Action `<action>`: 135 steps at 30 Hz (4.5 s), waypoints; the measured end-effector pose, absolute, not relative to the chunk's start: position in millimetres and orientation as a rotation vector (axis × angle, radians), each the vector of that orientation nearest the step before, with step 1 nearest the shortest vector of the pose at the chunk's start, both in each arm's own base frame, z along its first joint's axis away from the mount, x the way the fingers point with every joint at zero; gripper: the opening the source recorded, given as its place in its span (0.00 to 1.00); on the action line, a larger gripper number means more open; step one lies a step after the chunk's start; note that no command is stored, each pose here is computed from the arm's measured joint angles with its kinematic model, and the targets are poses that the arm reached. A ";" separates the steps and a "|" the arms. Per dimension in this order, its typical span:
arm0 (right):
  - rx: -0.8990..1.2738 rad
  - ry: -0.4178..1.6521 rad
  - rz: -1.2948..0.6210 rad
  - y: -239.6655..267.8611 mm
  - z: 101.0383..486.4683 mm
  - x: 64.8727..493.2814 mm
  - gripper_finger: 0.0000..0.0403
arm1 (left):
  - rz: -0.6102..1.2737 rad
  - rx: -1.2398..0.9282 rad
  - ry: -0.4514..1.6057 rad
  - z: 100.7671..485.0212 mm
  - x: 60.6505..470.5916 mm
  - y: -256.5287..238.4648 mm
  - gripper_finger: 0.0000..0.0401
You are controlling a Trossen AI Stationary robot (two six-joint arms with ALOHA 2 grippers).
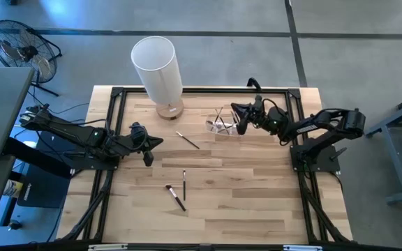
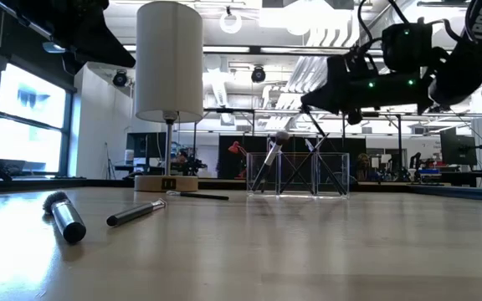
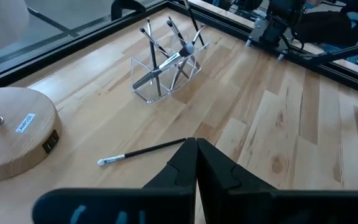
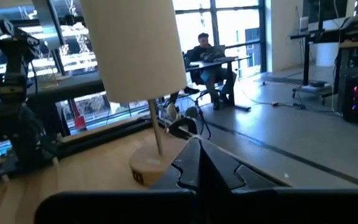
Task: Put items in baskets/containers
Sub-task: Put the black eye groomer brush into the transparent organizer, then put the black powder brush into the transparent organizer
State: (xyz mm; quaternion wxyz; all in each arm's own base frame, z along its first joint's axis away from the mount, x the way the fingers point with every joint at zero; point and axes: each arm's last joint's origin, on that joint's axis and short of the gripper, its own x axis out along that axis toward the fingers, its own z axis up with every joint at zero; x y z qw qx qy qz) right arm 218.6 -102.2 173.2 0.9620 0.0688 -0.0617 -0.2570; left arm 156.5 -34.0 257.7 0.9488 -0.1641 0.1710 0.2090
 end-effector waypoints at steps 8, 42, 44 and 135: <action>0.139 -0.085 -0.483 -100.0 167.5 216.6 0.12 | 0.416 -0.337 0.352 257.7 156.6 -34.2 0.00; 0.369 0.982 -0.407 23.6 259.5 243.1 0.15 | 0.421 -0.590 0.249 278.4 178.5 -41.8 0.34; 0.397 1.037 -0.421 25.2 247.4 238.3 0.12 | 0.453 -0.617 0.295 281.9 188.6 -45.2 0.34; 0.366 1.073 -0.372 21.5 185.7 199.8 0.07 | 1.225 -0.127 0.059 270.9 339.2 -88.6 0.00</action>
